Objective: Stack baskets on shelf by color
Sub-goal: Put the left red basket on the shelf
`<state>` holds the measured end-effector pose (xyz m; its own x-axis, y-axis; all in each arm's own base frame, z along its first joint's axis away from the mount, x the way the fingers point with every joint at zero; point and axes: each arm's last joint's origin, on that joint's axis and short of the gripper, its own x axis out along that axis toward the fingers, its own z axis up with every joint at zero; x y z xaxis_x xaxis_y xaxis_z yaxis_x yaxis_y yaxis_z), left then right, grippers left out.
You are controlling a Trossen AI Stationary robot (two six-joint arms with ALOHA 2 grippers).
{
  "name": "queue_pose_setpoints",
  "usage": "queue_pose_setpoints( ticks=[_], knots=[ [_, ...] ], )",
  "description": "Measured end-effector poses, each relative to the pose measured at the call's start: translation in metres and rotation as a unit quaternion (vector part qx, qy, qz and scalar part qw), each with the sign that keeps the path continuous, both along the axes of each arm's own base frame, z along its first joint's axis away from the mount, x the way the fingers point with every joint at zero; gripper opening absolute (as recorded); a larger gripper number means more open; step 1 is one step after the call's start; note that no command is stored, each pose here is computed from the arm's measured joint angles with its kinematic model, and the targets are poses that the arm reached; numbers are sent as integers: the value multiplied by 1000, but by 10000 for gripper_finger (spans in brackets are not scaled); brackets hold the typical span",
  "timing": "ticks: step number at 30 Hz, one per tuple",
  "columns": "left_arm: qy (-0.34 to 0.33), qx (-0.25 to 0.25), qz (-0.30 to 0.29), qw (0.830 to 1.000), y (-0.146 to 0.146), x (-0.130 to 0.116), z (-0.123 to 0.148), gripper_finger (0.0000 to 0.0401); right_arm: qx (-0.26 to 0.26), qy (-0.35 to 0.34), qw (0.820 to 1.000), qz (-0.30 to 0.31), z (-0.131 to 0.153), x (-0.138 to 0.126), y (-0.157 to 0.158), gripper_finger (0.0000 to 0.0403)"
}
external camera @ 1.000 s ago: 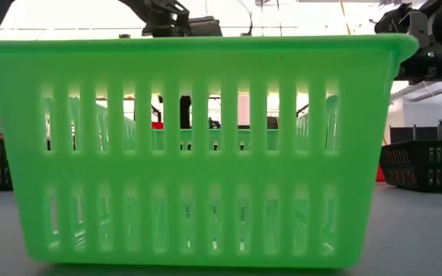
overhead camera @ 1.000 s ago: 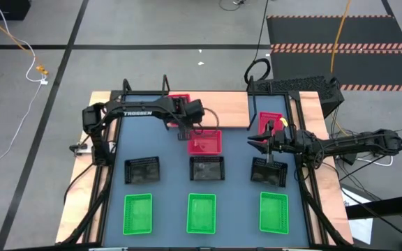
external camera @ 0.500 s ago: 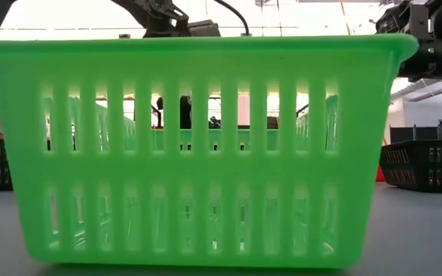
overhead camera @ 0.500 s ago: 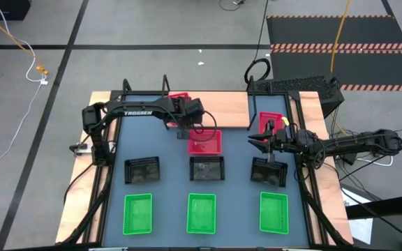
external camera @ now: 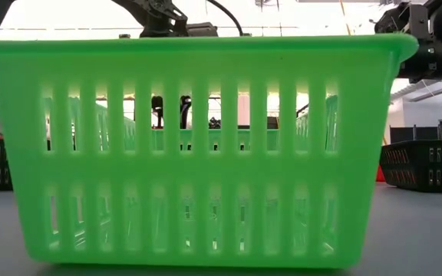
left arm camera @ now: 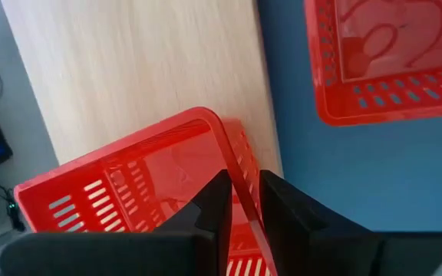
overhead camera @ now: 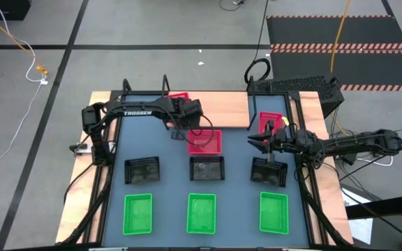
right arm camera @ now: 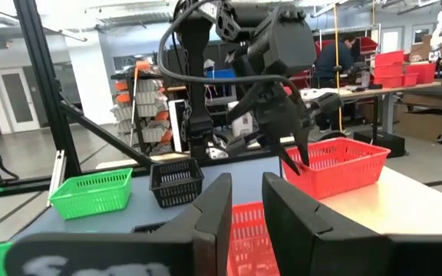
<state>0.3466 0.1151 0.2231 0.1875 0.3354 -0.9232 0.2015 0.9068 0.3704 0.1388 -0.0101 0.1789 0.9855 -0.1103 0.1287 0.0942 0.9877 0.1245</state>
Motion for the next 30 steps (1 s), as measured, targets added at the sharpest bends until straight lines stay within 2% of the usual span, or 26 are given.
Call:
queue_pose_setpoints(
  ticks=[7, 22, 30],
  knots=[
    [7, 4, -25, 1000, -3, 1, 0, 72, 11, 6, 1000, 2, -1, 0, 0, 71],
    [0, 10, 6, 1000, -2, 1, 0, 72, 5, 15, 1000, 1, -3, 0, 0, 71],
    [8, 57, 37, 998, 1, 0, 2, 72, 1, 18, 1000, 1, -4, 0, 0, 71]
  ],
)
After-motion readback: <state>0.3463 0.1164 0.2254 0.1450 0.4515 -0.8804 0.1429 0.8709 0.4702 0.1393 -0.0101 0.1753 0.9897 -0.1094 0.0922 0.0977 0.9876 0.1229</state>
